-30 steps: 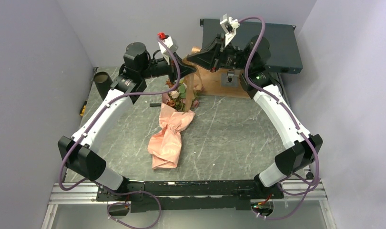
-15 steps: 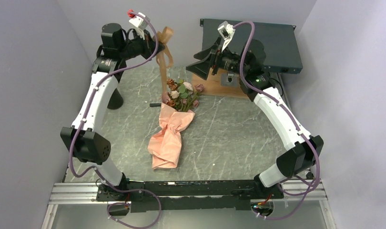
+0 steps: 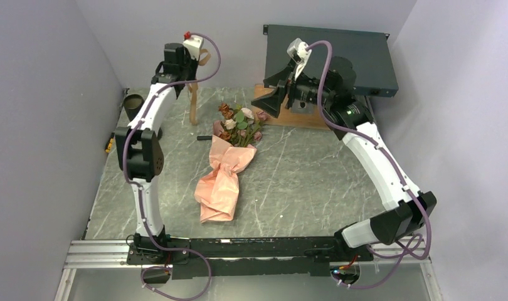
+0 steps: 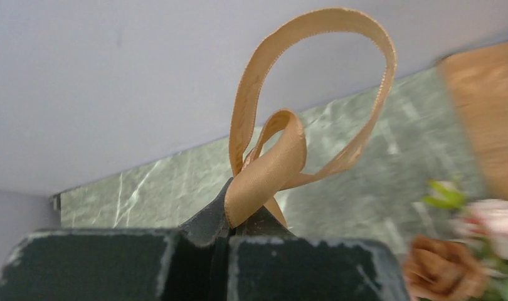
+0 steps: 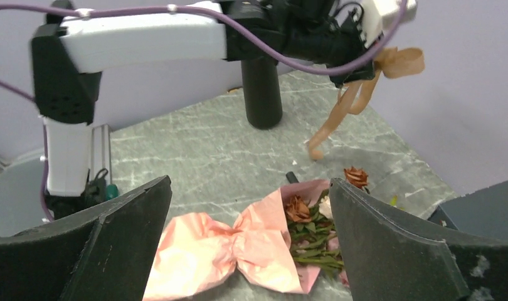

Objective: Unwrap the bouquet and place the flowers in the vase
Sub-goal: Place the ribbon at the center of the board.

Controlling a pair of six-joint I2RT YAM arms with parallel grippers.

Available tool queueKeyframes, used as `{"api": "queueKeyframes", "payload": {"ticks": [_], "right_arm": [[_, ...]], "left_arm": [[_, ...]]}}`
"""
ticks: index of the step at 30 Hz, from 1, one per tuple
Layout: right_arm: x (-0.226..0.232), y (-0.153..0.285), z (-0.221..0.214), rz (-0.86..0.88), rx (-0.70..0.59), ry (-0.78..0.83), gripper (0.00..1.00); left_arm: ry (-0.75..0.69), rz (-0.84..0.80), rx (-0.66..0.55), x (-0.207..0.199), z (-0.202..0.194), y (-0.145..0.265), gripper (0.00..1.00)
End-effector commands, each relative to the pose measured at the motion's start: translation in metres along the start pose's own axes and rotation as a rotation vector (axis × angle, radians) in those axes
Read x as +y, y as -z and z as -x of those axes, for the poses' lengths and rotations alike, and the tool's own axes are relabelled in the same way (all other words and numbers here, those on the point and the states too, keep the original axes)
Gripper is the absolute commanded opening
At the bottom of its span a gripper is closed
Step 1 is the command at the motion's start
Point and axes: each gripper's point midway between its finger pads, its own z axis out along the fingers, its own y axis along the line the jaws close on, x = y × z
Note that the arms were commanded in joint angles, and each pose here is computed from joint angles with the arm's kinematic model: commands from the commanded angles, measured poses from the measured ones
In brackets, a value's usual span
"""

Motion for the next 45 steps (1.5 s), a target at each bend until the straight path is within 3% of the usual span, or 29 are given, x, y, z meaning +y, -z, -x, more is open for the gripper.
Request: {"api": "queueKeyframes", "payload": {"ticks": [1, 5, 10, 12, 16, 22, 27, 31, 35, 41, 45], "right_arm": [[0.005, 0.016, -0.012, -0.022, 0.052, 0.086, 1.0], [0.001, 0.024, -0.035, -0.067, 0.108, 0.044, 1.0], [-0.008, 0.033, -0.053, -0.15, 0.135, 0.02, 1.0], [-0.011, 0.036, -0.059, -0.174, 0.152, 0.018, 1.0], [-0.009, 0.04, -0.08, -0.151, 0.226, 0.036, 1.0], [-0.009, 0.037, -0.122, -0.059, 0.371, 0.022, 0.97], [-0.016, 0.028, -0.144, -0.032, 0.449, -0.048, 0.92], [-0.011, 0.022, -0.159, 0.002, 0.475, -0.091, 0.9], [-0.004, 0.02, -0.182, 0.009, 0.488, -0.084, 0.9], [-0.003, 0.016, -0.207, -0.002, 0.507, -0.095, 0.89], [-0.001, 0.015, -0.234, 0.007, 0.581, -0.073, 0.86]], "left_arm": [[-0.083, 0.202, 0.009, 0.046, -0.015, -0.029, 0.01], [-0.072, 0.222, 0.051, 0.061, -0.05, -0.062, 0.04], [-0.059, 0.142, 0.118, 0.053, -0.093, -0.09, 0.22], [-0.055, 0.105, 0.134, 0.046, -0.101, -0.092, 0.34], [-0.049, 0.036, 0.162, 0.035, -0.095, -0.078, 0.68], [0.091, -0.181, 0.128, -0.005, -0.043, -0.012, 0.99], [0.254, -0.351, 0.142, -0.04, -0.027, 0.07, 0.99], [0.374, -0.485, 0.204, -0.072, -0.048, 0.137, 1.0], [0.399, -0.64, 0.247, -0.108, -0.07, 0.204, 0.99], [0.264, -0.798, 0.303, -0.135, -0.116, 0.259, 0.99], [0.087, -0.925, 0.399, -0.154, -0.173, 0.281, 0.89]]}}
